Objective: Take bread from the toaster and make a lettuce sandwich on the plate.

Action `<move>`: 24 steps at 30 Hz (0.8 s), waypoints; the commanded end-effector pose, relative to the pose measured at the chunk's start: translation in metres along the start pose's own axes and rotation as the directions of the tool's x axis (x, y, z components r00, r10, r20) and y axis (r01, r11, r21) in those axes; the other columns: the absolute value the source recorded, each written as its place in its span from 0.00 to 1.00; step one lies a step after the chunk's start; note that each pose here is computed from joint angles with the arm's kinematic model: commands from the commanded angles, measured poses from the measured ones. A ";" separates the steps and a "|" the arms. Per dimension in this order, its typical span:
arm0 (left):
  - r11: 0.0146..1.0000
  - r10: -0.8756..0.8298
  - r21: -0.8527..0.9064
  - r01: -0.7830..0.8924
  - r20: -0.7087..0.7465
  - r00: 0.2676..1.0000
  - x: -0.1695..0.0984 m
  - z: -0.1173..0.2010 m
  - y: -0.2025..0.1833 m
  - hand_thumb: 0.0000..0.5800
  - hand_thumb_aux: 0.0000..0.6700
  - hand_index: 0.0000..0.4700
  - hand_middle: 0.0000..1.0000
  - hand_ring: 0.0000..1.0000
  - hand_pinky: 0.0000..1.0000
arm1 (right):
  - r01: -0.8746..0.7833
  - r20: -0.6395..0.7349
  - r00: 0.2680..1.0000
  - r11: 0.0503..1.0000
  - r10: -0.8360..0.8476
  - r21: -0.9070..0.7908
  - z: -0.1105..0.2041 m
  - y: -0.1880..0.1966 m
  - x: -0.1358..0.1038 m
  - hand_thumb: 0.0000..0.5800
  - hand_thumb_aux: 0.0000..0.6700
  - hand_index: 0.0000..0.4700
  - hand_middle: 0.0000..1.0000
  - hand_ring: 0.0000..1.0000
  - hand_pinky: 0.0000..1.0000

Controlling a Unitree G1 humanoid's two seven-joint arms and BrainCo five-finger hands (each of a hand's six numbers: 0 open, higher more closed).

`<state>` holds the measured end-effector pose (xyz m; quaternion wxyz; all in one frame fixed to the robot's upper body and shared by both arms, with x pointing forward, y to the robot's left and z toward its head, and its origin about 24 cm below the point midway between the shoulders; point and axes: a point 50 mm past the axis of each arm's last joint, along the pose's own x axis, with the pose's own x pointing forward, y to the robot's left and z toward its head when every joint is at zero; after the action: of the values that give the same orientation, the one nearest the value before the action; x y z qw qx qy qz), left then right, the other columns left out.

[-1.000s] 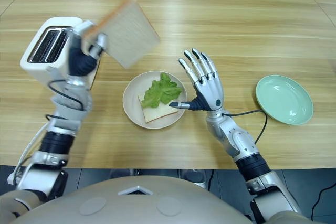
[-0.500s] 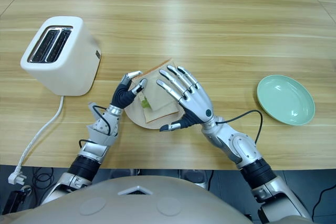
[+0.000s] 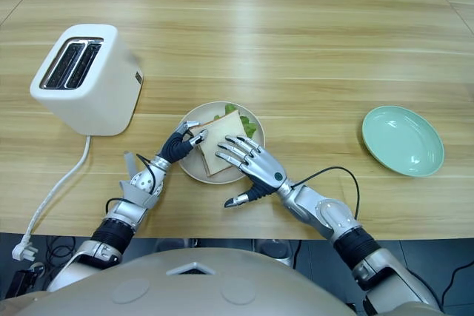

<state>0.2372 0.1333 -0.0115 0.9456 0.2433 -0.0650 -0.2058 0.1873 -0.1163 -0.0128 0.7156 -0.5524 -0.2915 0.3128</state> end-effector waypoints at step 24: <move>0.786 0.424 0.236 -0.572 0.468 0.775 -0.050 0.071 0.087 1.00 1.00 0.98 0.37 0.37 0.37 | 0.247 0.082 0.961 0.952 -0.264 0.179 0.024 -0.042 0.016 1.00 0.95 0.93 0.38 0.38 0.38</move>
<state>0.2123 0.2034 0.0988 0.8359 0.3940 -0.3666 0.1081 0.1782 -0.0926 0.0135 0.7592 -0.4596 -0.3399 0.3112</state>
